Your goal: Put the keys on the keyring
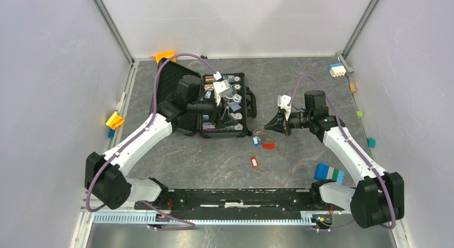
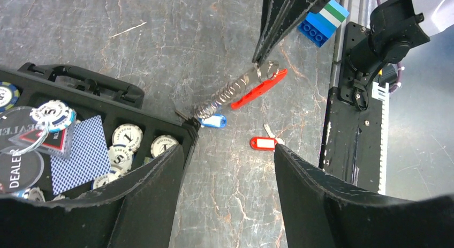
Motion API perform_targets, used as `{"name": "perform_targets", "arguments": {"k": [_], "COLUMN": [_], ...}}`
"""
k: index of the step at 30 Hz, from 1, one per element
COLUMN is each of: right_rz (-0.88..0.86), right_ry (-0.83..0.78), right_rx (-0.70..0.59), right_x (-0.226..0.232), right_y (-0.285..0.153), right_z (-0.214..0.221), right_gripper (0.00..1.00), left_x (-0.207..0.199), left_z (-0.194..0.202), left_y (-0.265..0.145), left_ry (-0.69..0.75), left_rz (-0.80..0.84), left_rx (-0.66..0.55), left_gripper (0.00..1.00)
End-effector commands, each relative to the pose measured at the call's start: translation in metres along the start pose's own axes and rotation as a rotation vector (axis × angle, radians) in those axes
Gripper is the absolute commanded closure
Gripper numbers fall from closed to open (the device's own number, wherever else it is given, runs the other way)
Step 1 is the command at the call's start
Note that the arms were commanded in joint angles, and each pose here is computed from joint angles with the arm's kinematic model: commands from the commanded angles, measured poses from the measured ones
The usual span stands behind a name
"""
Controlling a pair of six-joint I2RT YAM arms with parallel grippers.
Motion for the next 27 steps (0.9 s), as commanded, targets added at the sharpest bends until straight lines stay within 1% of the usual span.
{"name": "perform_targets", "arguments": {"k": [1, 3, 5, 9, 13, 18, 22, 27], "right_rz": [-0.045, -0.027, 0.011, 0.071, 0.11, 0.171, 0.244, 0.278], "right_ry": [-0.067, -0.086, -0.133, -0.161, -0.202, -0.232, -0.202, -0.121], "right_rx": [-0.086, -0.063, -0.008, 0.157, 0.3, 0.422, 0.488, 0.52], "right_x": [0.011, 0.01, 0.004, -0.005, -0.008, -0.017, -0.03, -0.041], "right_y": [0.002, 0.0, -0.004, -0.014, -0.027, -0.039, -0.047, -0.055], "right_z": [-0.018, -0.014, -0.011, 0.007, 0.028, 0.044, 0.058, 0.078], "right_gripper": [1.0, 1.0, 1.0, 1.0, 1.0, 1.0, 1.0, 0.93], "left_x": [0.003, 0.0, -0.004, -0.01, -0.018, -0.024, -0.026, -0.032], "left_z": [-0.019, -0.015, -0.011, 0.0, 0.012, 0.019, 0.024, 0.034], "left_y": [0.014, 0.021, 0.027, 0.033, 0.038, 0.051, 0.053, 0.045], "left_ry": [0.077, 0.081, 0.085, 0.111, 0.171, 0.266, 0.277, 0.292], "left_rz": [0.008, 0.027, 0.044, 0.064, 0.093, 0.14, 0.155, 0.155], "left_rx": [-0.063, -0.057, -0.047, -0.022, 0.004, 0.015, 0.043, 0.074], "left_gripper": [0.31, 0.31, 0.31, 0.31, 0.3, 0.27, 0.27, 0.25]}}
Point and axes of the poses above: each gripper's point midway between its finger pads, its own y axis out along the fingers, its own x axis along the line the jaws close on, z = x × y, the point moved 4 cm from there along -y, back along the fingers, and after that the axes turned 15 degrees about y, right-handed, at the moved point
